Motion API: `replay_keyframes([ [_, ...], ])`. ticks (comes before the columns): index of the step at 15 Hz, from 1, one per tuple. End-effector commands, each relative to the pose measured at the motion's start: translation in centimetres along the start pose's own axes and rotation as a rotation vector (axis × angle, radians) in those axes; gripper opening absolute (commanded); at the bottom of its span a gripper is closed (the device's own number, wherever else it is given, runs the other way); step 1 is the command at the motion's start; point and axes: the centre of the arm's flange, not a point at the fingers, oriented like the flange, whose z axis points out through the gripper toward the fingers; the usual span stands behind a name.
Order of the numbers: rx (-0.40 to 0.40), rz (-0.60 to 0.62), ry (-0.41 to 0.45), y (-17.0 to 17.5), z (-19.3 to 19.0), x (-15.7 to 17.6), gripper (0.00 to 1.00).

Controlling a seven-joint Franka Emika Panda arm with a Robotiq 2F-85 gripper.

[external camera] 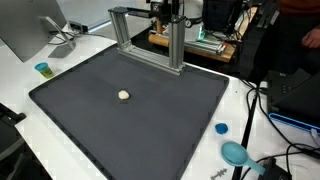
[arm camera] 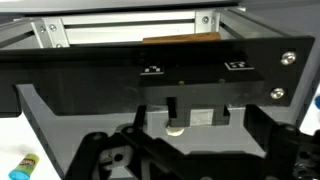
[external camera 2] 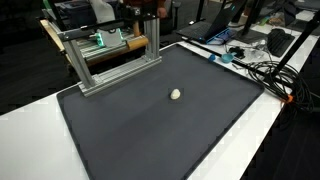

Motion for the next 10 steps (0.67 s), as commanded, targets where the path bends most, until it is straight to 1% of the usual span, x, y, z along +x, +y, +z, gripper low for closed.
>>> replay_keyframes([
  [1,0.005,0.017,0.011,0.34,0.05,-1.77,0.85],
  [2,0.002,0.009,0.003,0.35,-0.11,-1.91,0.80],
  [3,-0.007,-0.004,-0.015,0.37,-0.27,-2.10,0.84],
  [5,-0.011,-0.003,-0.034,0.22,-0.14,-2.26,0.82],
  [8,-0.006,-0.008,-0.055,-0.06,0.14,-2.34,0.87],
  [9,-0.006,-0.010,-0.061,-0.18,0.26,-2.34,0.84],
  [10,-0.009,-0.011,-0.064,-0.30,0.30,-2.34,0.71],
])
